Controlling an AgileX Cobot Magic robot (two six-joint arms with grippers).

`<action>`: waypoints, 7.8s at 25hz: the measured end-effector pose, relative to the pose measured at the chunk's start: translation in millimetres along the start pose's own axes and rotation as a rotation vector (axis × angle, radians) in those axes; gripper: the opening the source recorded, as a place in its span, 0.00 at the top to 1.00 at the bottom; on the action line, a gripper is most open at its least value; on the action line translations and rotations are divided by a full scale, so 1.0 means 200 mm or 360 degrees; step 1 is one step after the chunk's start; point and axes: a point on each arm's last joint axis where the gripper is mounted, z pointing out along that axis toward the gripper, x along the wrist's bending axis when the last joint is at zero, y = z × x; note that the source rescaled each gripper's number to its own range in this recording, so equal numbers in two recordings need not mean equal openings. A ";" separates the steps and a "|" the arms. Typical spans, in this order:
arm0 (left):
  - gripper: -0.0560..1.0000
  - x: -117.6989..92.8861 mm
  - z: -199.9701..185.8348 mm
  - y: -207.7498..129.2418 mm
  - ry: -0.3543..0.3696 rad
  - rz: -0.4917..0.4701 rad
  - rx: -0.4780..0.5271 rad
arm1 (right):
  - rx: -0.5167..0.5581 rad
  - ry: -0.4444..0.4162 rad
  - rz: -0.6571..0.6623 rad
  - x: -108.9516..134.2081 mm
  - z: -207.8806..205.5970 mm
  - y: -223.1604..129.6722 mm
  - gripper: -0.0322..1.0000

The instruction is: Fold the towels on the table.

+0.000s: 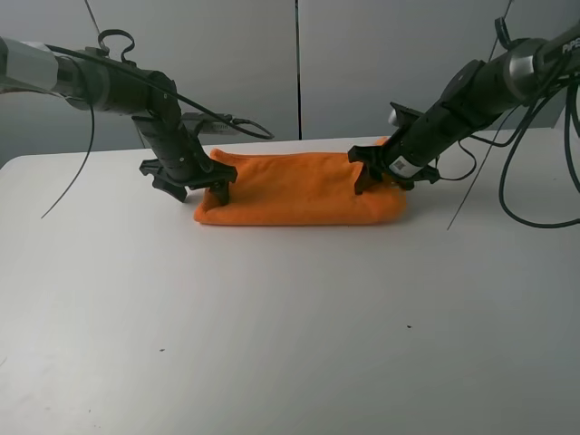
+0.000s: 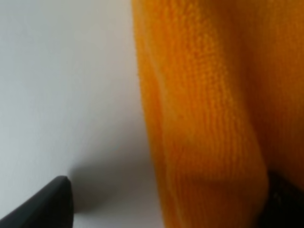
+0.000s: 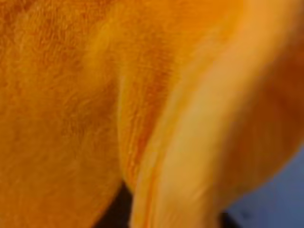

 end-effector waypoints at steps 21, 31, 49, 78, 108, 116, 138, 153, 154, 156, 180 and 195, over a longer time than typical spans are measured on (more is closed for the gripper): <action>0.00 0.00 0.00 0.00 -0.0003 0.0057 -0.0006 | 0.0103 0.0291 0.0275 0.14 -0.11 0.06 0.90; 0.00 0.00 0.00 0.00 -0.0003 0.0060 -0.0006 | 0.0140 0.0449 0.0386 0.33 -0.05 0.03 0.90; 0.00 0.00 0.00 0.00 -0.0003 0.0060 -0.0006 | -0.0083 0.0535 0.0505 0.67 0.08 0.00 0.90; 0.00 0.18 -0.52 0.20 0.0079 -0.0006 -0.0242 | -0.0015 0.0562 0.0681 0.64 0.28 -0.03 0.90; 0.00 0.21 -1.10 0.25 0.0082 0.0000 -0.0475 | -0.0028 0.0888 0.0243 1.05 0.11 -0.12 0.00; 0.00 0.28 -1.49 0.12 0.0051 -0.0055 -0.0585 | -0.0222 0.0472 -0.0158 0.79 -0.39 0.08 0.00; 0.00 0.29 -1.86 -1.25 0.0120 -0.0230 -0.0971 | -0.1053 -0.0611 -0.0328 0.26 -1.74 -1.26 0.00; 0.00 0.19 -1.65 -2.12 0.0343 -0.0304 -0.1341 | -0.1314 -0.0644 -0.0409 0.21 -1.78 -1.92 0.00; 0.00 0.20 -1.63 -2.13 0.0343 -0.0308 -0.1302 | -0.1316 -0.0642 -0.0421 0.21 -1.78 -1.93 0.00; 0.00 0.20 -1.60 -2.13 0.0324 -0.0299 -0.1248 | -0.1291 -0.0613 -0.0446 0.21 -1.74 -1.92 0.00; 0.00 0.22 -1.51 -2.07 0.0314 -0.0269 -0.1316 | -0.1189 -0.0448 -0.0653 0.21 -1.56 -1.86 0.00; 0.00 0.22 -1.51 -2.07 0.0314 -0.0269 -0.1319 | -0.1189 -0.0448 -0.0653 0.21 -1.56 -1.86 0.00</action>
